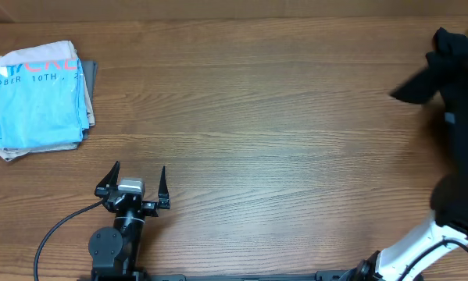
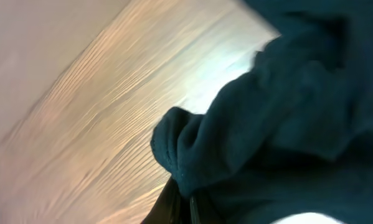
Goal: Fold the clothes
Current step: 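Lift the black t-shirt with the right gripper and drag it toward center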
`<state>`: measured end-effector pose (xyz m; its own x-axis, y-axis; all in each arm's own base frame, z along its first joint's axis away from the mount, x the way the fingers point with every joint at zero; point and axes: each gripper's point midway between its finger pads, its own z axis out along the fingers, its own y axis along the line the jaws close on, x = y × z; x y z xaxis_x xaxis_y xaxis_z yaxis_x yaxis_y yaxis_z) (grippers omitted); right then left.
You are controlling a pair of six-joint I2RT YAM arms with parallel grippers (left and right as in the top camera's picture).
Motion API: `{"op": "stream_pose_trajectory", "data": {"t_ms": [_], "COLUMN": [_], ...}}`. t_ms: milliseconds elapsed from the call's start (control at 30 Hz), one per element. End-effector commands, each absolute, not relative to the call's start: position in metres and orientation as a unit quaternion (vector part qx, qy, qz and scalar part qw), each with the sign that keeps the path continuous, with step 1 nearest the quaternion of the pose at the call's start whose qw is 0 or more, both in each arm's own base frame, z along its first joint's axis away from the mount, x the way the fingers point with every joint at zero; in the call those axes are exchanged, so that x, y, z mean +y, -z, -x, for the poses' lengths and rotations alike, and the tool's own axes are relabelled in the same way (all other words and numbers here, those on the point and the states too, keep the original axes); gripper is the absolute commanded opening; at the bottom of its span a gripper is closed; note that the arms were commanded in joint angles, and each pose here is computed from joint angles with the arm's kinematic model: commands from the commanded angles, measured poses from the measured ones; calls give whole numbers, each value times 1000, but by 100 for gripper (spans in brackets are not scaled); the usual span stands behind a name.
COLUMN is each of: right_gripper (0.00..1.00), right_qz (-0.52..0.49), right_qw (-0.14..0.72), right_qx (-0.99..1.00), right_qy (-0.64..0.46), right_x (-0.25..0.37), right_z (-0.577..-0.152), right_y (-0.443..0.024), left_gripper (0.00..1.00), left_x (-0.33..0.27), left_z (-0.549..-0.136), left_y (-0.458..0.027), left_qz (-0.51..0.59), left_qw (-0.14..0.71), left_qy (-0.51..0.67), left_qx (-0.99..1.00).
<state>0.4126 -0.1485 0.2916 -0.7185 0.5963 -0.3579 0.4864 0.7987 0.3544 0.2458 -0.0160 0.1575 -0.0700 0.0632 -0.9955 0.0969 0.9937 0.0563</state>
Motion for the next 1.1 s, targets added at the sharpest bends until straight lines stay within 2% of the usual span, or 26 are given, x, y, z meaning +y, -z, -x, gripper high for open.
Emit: {"op": "stream_pose_trajectory", "data": {"t_ms": [0, 233, 433, 733, 1000, 1067], "right_gripper": [4, 5, 7, 7, 8, 12], "right_qz": [-223, -120, -27, 84, 137, 145], "right_qw": [259, 197, 157, 206, 249, 258], "right_qx": [928, 956, 967, 947, 924, 919], "right_qy": [-150, -180, -197, -230, -256, -261], "right_x": [-85, 25, 119, 233, 293, 303], "right_z": [-423, -441, -462, -491, -496, -499], "right_y": [-320, -288, -230, -173, -135, -130], "left_gripper": [100, 100, 100, 100, 100, 100], "left_x": [-16, -16, -16, -16, -16, -16], "left_z": [-246, -246, -246, -246, -246, -246], "left_y": [-157, -157, -158, -157, -157, -158], "left_qz": [-64, -64, -64, -64, -64, -64], "left_qw": [682, 682, 682, 682, 682, 682], "left_qy": [2, 2, 2, 2, 2, 2], "left_qx": [729, 729, 729, 729, 729, 729]}}
